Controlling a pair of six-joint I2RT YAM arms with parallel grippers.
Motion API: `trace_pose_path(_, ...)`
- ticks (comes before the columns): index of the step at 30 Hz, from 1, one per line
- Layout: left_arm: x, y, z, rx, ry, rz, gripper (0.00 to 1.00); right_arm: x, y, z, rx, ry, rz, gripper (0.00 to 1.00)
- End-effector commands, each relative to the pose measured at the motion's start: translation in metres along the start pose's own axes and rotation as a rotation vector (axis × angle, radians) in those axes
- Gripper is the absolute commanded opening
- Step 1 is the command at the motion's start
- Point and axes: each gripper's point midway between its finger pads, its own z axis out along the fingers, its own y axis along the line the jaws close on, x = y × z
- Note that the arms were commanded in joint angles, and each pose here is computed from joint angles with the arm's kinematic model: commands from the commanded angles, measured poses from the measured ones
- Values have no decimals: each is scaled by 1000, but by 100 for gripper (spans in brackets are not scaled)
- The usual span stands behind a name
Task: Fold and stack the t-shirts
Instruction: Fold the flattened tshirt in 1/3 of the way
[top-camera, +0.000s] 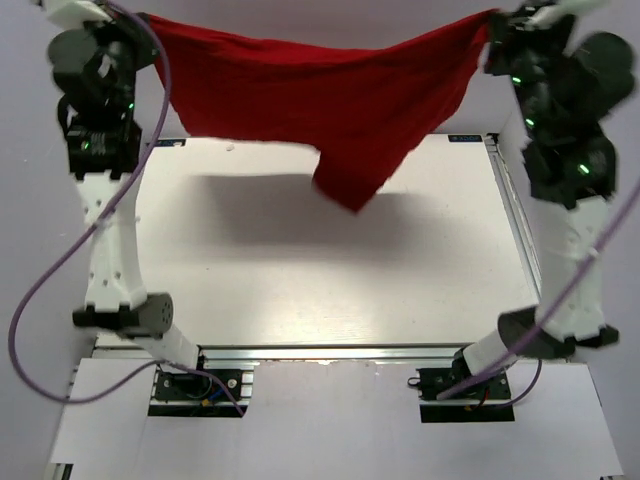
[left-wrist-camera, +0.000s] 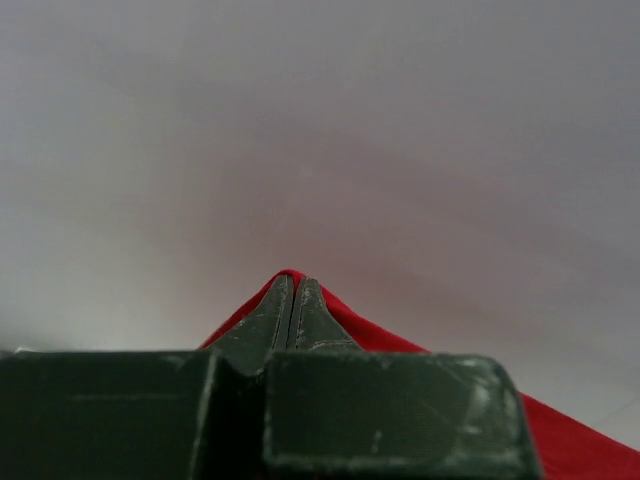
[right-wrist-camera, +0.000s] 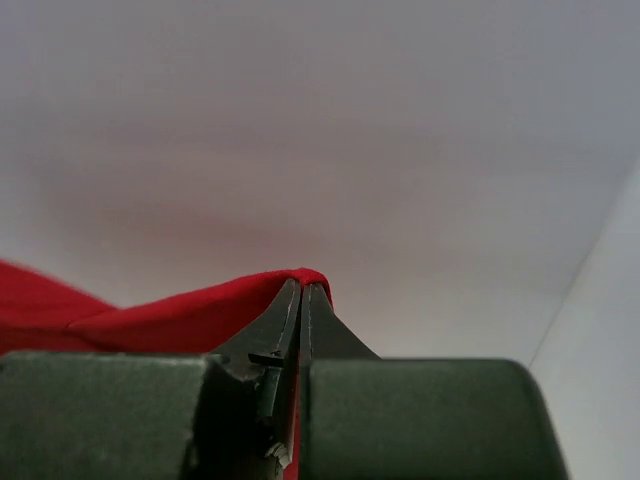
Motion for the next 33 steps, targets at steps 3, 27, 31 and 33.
trace_pose_path(3, -31, 0, -69, 6, -59, 23, 0, -20, -12, -34, 37, -76, -26, 0)
trace_pose_path(27, 354, 167, -319, -481, 739, -251, 0, 340, 32, -296, 20, 1037, 365, 0)
trace_pose_path(31, 382, 177, -338, -528, 834, -255, 0, 375, 45, -330, 23, 1213, 435, 0)
trace_pose_path(33, 387, 178, -342, -546, 850, -267, 0, 392, 45, -343, 41, 1274, 440, 0)
